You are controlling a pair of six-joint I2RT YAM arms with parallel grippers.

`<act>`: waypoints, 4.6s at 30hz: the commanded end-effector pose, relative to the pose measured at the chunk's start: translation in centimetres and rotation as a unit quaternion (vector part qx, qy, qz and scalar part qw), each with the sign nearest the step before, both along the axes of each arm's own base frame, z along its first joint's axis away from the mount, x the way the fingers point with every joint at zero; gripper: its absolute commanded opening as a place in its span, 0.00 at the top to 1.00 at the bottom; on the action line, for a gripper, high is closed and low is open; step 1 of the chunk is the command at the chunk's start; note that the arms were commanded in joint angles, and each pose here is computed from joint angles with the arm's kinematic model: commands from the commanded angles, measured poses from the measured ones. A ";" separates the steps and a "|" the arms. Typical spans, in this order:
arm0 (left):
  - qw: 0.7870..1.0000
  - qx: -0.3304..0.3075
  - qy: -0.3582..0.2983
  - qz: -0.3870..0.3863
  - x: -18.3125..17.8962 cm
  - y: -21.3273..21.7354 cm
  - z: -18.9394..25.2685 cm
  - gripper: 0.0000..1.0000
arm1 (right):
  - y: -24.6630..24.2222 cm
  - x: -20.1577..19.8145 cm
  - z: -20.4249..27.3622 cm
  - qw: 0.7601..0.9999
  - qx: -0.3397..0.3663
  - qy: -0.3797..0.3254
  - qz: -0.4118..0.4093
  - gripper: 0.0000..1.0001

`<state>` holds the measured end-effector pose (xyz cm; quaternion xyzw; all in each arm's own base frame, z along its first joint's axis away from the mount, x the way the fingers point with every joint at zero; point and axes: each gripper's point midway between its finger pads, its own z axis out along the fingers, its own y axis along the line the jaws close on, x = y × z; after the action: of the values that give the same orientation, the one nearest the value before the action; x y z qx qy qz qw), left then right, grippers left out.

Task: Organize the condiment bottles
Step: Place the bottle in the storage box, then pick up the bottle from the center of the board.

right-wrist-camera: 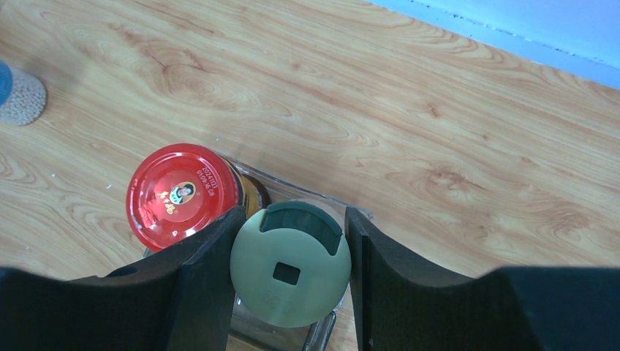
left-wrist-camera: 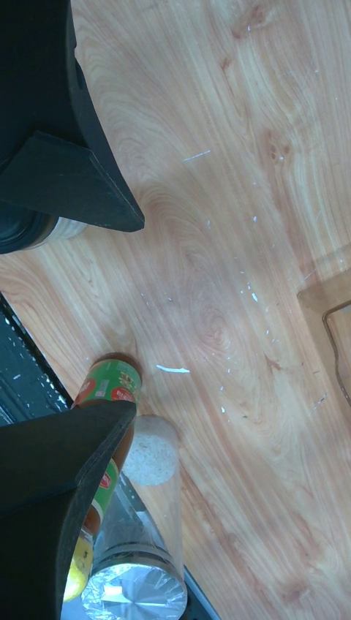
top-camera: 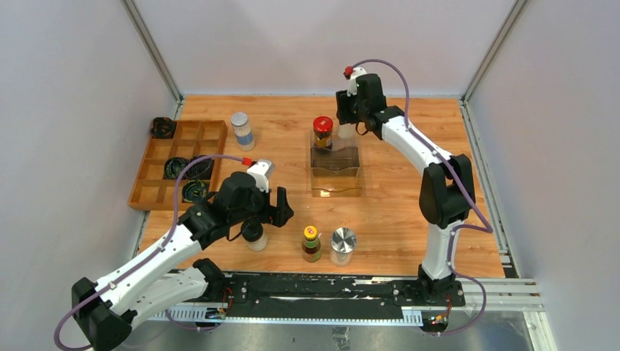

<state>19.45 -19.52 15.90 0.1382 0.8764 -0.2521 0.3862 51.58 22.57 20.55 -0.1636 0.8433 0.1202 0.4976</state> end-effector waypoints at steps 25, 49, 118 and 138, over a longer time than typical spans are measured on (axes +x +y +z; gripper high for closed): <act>1.000 0.021 -0.001 -0.018 0.4 -0.6 -1.6 0.08 | 0.2 1.5 -7.0 1.000 0.000 0.031 -0.003 0.54; 0.999 0.017 0.001 -0.027 0.3 -1.0 -1.8 0.08 | -0.6 -0.5 -11.1 0.998 -0.001 0.063 -0.018 0.50; 0.940 0.152 0.007 0.304 29.3 14.9 3.3 0.00 | -6.5 -23.5 -1.2 0.990 0.061 0.123 0.011 0.14; 0.932 0.174 0.006 0.318 32.2 16.0 1.3 0.02 | -5.7 -22.6 -3.1 0.988 0.056 0.144 0.018 0.14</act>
<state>50.18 -4.04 16.03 -0.0828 0.9175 0.0267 0.3882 29.32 16.34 18.13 -0.1185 0.8950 0.1922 0.3846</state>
